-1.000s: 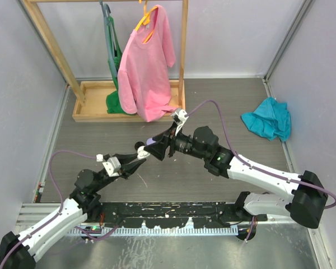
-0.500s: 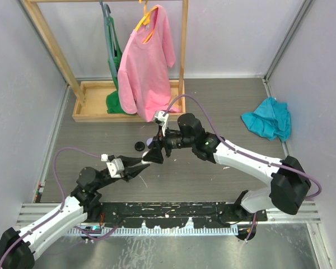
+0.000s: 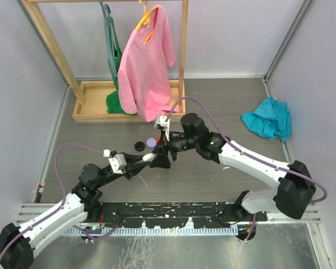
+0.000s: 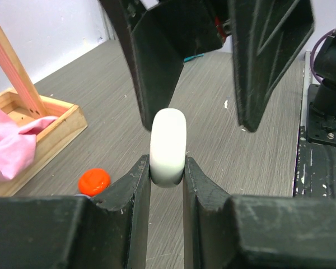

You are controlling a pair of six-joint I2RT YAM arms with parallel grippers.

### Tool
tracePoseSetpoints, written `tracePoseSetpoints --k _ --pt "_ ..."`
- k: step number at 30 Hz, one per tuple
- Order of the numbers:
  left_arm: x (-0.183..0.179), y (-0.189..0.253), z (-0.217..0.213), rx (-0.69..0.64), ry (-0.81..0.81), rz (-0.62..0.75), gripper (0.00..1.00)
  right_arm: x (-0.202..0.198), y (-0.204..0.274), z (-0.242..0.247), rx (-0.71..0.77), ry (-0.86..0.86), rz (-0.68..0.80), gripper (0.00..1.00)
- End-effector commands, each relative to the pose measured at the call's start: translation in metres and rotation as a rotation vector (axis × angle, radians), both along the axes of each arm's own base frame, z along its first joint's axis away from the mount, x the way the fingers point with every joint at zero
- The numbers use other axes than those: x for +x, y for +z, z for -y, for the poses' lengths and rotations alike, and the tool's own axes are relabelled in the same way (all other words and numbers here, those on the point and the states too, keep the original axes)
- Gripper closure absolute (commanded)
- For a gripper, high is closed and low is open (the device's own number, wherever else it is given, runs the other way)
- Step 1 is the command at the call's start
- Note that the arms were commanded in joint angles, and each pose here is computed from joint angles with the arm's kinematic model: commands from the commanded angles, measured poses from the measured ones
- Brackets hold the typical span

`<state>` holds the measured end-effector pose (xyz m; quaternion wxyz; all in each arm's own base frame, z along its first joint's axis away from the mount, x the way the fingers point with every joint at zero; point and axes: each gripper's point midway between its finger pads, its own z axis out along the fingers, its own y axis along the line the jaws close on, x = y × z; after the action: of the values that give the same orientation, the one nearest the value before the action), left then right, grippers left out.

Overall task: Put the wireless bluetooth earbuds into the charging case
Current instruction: Close the charging case, then place the charging case at the center of the board.

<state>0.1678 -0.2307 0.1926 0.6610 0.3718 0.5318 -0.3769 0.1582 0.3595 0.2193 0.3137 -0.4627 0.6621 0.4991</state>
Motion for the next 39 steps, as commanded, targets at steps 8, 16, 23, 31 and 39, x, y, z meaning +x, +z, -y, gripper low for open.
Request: tracePoseSetpoints --k 8,16,23,31,39 --pt "0.018 0.022 0.002 -0.024 0.059 -0.021 1.00 0.008 0.038 0.022 0.076 -0.058 0.171 0.25" --pt "0.050 0.001 -0.003 -0.018 0.238 -0.333 0.93 0.065 0.003 0.064 -0.056 -0.462 0.206 0.22" --pt "0.071 -0.031 -0.021 -0.065 0.479 -0.689 0.82 0.092 -0.021 0.105 -0.085 -0.743 0.242 0.20" --pt "0.078 -0.077 -0.017 -0.142 0.615 -1.014 0.78 0.102 -0.037 0.134 -0.033 -0.919 0.276 0.19" --pt "0.095 -0.111 -0.010 -0.189 0.729 -1.168 0.73 0.107 -0.043 0.149 -0.005 -1.023 0.270 0.19"
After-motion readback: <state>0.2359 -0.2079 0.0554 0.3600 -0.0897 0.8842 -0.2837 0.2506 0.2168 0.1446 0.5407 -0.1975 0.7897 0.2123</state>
